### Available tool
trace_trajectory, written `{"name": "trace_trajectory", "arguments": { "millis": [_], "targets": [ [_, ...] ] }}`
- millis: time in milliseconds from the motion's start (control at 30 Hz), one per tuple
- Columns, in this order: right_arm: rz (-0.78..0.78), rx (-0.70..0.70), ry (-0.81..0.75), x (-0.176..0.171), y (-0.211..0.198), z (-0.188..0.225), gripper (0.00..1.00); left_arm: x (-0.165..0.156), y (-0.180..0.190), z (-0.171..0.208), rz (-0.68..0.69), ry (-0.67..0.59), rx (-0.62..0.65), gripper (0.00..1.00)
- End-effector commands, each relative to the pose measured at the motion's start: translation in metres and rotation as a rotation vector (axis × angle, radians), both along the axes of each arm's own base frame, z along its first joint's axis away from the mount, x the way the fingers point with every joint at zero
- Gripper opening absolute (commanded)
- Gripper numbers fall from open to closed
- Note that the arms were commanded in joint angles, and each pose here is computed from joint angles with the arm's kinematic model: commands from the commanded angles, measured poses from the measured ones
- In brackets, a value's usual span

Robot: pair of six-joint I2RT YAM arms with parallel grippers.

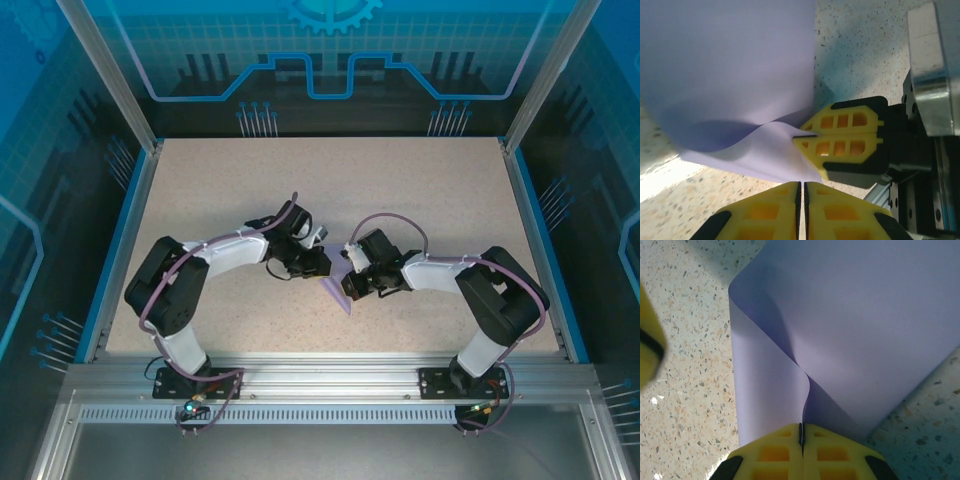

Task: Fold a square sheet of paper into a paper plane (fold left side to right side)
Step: Fold the paper at the center of the table.

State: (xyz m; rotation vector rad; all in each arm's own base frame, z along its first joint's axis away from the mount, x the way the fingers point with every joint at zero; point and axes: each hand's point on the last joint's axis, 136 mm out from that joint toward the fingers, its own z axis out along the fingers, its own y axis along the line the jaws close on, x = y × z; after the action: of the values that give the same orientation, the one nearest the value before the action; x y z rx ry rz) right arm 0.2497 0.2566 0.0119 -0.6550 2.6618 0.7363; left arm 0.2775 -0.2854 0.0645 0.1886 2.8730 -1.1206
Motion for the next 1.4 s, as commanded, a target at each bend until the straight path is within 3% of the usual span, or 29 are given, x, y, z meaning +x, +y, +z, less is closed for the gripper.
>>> {"name": "trace_trajectory", "arguments": {
  "millis": [0,1100,1367],
  "targets": [
    [0.014,-0.116,0.135,-0.03,-0.022,-0.03,0.0,0.0,-0.011,-0.008,-0.013,0.026,-0.027,0.14],
    [-0.034,-0.119,0.116,-0.018,-0.026,-0.021,0.01,-0.016,0.014,-0.072,0.018,0.127,0.162,0.12],
    [-0.127,-0.044,0.063,0.003,-0.03,0.021,0.26,-0.023,0.022,-0.079,0.024,0.138,0.187,0.12]
  ]
}}
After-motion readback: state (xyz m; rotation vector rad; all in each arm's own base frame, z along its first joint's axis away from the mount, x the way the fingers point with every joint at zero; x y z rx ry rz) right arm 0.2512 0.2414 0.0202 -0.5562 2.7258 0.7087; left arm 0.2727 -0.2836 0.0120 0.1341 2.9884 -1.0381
